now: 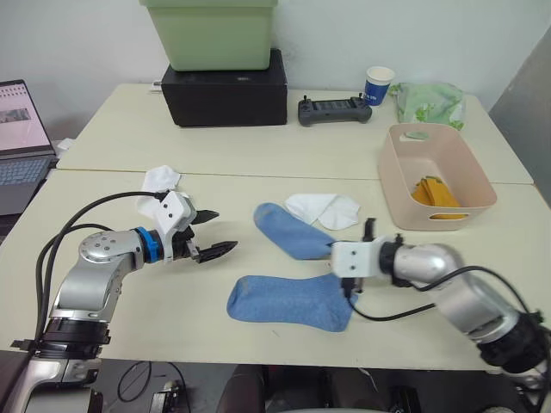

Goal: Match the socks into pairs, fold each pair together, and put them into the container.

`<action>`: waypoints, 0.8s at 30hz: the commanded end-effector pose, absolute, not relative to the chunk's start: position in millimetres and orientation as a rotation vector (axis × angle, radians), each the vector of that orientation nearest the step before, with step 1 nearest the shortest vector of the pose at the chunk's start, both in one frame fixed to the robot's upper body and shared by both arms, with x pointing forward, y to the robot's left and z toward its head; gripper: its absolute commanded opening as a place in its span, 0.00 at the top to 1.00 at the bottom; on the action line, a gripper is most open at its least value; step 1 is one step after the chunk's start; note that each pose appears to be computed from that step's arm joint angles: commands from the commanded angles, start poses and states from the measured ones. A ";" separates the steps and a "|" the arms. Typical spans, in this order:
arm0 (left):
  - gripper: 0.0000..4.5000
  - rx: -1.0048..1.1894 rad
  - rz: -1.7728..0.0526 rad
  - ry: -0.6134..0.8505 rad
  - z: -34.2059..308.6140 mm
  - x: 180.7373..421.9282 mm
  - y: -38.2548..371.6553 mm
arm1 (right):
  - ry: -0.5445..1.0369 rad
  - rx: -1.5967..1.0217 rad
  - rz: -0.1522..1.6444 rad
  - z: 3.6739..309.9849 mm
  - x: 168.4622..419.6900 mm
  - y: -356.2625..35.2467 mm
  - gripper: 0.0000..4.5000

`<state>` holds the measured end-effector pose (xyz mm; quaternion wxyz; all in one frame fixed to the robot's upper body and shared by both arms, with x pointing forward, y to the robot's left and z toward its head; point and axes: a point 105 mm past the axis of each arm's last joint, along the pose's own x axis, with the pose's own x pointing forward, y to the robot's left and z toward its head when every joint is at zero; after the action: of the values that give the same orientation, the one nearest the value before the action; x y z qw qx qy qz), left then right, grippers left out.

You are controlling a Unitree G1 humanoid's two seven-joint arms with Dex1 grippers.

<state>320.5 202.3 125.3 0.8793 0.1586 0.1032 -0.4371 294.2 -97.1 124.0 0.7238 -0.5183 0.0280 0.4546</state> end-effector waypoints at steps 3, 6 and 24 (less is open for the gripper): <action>0.00 0.366 -0.937 0.174 130.0 319.5 196.7 | 0.070 -1.155 0.966 141.9 298.1 -117.1 1.00; 0.00 0.469 -1.032 0.134 126.4 321.5 176.5 | 0.124 -1.102 0.962 144.3 296.4 -129.1 0.88; 0.41 0.563 -1.164 0.177 98.9 357.3 117.0 | 0.121 -0.705 0.906 172.6 258.4 -119.5 0.36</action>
<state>354.0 115.7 97.9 0.7955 0.2501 0.0786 -0.5464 261.1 -126.7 163.5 0.8352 -0.3303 0.0819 0.4319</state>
